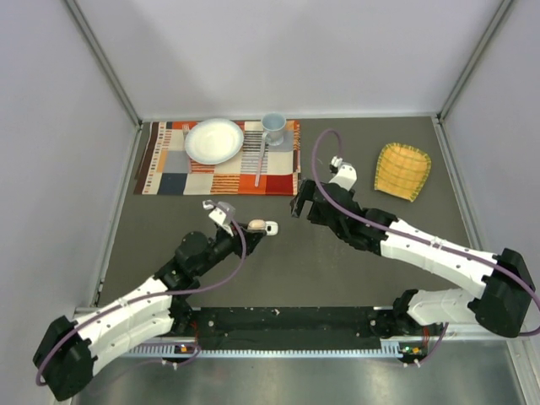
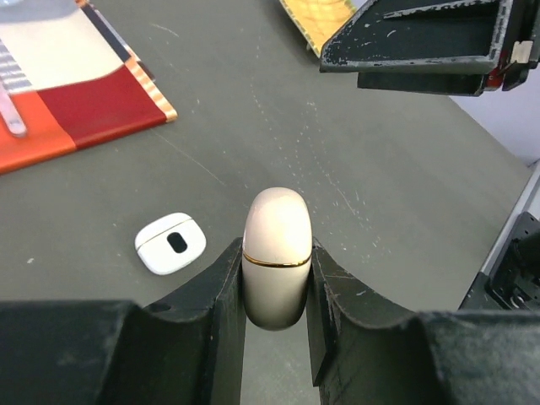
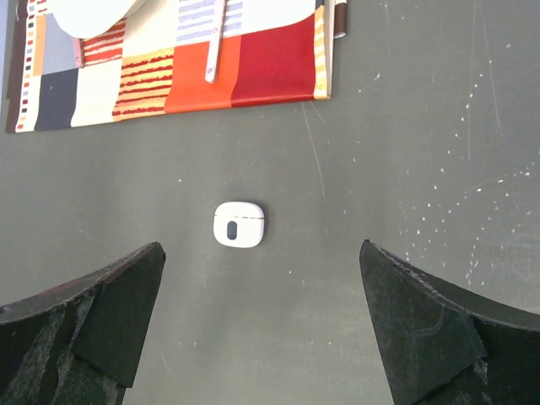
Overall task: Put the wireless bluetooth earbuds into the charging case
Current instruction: Place the charging case with the earbuds at the center of the board.
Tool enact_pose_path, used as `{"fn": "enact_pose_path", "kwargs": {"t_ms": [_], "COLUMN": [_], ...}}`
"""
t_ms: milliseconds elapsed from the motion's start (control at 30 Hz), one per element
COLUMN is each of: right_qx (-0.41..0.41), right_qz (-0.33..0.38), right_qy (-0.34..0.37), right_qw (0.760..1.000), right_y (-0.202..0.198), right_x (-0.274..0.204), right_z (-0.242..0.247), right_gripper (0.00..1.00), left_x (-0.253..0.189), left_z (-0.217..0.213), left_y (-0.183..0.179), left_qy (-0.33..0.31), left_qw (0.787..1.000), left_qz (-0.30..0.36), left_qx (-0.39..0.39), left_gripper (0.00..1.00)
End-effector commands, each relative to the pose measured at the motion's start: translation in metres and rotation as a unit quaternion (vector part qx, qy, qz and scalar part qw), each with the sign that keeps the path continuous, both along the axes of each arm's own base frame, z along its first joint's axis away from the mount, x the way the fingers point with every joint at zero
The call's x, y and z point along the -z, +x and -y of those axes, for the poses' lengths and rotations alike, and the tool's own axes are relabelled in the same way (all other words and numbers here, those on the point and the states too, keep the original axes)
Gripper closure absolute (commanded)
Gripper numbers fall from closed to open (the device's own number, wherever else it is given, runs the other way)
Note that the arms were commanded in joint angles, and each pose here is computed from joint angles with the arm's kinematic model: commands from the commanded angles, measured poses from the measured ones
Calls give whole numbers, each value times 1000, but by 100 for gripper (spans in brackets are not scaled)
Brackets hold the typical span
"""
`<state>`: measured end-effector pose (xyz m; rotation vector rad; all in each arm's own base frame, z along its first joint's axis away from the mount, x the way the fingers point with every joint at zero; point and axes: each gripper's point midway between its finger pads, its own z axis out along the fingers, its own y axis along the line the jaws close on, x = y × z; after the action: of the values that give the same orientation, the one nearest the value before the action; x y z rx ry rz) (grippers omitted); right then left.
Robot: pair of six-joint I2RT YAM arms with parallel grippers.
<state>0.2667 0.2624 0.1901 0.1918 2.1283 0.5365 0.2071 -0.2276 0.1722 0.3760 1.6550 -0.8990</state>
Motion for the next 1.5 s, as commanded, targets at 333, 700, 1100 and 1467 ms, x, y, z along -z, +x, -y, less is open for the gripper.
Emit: {"fn": "enact_pose_path", "kwargs": {"t_ms": [333,700,1100,1467], "right_qx": [26,28,19,29], "right_qz": [22,18,16,17], "right_qy": [11,15,15,14], "right_qw": [999,999,1000,999], "right_y": [2,1,0,0], "right_x": [-11,-9,-10,-10], "right_z": [14,15,12,18], "right_gripper": [1,1,1,1], "left_x": [9,62,92,101], "left_z": [45,70,57,50], "left_y": [16,16,11,1], "left_qy": [-42,-49,-52,-58], "left_qw": [989,962,953,944], "left_qz": [-137,-257,-296,-322], "left_qx": [41,74,43,41], "left_gripper": [100,100,100,100]}}
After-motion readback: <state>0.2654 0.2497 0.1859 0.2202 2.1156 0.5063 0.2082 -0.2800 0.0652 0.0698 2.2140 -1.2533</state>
